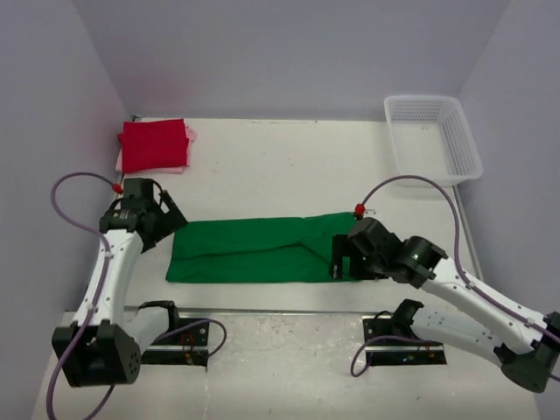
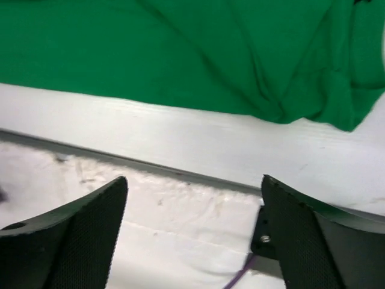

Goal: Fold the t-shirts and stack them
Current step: Fold the other side of the tshirt into a rectangle

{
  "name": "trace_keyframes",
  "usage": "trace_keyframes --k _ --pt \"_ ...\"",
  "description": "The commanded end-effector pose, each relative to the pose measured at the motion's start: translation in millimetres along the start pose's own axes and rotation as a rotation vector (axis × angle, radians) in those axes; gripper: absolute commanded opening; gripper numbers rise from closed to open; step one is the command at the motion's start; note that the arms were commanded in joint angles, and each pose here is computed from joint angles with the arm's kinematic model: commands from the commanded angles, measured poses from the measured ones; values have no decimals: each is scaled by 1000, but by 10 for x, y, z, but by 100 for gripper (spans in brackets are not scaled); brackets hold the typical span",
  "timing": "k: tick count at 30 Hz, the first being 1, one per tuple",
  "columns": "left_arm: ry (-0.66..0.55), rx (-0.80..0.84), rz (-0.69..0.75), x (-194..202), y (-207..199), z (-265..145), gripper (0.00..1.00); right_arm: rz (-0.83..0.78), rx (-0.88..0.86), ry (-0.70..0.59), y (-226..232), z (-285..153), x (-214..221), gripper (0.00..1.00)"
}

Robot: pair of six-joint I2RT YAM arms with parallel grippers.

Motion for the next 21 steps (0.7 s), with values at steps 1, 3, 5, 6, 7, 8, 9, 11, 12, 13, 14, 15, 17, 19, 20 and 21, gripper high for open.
trace_keyframes --k 1,3,5,6,7,8,9,11,12,13,14,15,17,19,20,21 --pt "-112 101 -97 -29 6 -345 100 119 -30 -132 80 -227 -115 99" --pt "-166 99 -106 -163 -69 -423 100 73 36 -132 93 -203 -257 99" --pt "-182 173 -71 -332 -274 -404 92 -22 104 -79 186 -24 -563 99" --pt "-131 214 -44 -329 -345 -367 85 -19 143 -58 165 64 -709 96" --pt "-93 245 -18 -336 -427 -308 74 -46 154 -68 207 84 -882 62" --pt "-16 252 12 -322 -505 -146 36 -66 173 -51 255 310 -999 35" --pt "35 300 39 -300 -573 -76 11 -59 155 -48 250 402 -1105 19" --pt "150 294 76 -176 -616 198 0 -96 79 -59 326 532 -1319 12" --pt "181 327 101 -145 -650 260 0 -103 64 -4 347 698 -1355 24" --pt "193 308 119 -100 -652 334 0 -116 66 -11 381 718 -1448 52" --pt "200 264 120 -88 -629 444 0 -122 74 1 385 778 -1469 56" --pt "208 262 126 -70 -619 487 0 -127 74 31 388 892 -1482 56" --pt "237 233 136 -15 -572 595 0 -118 67 45 387 979 -1521 52" --pt "251 228 146 13 -552 647 0 -106 85 77 343 1108 -1497 49" --pt "253 224 154 15 -547 660 0 -101 93 79 324 1144 -1481 53" --pt "255 225 157 11 -553 670 0 -93 74 88 299 1210 -1455 62"
Point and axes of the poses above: each gripper's point midway between its finger pads, its own z axis out along the fingers, its own y axis along the line the jaws close on, x = y × z, the point moved 10 cm from there along -z, back along the fingers, and after that the axes turned 13 degrees about -z, right-handed, at the moved point
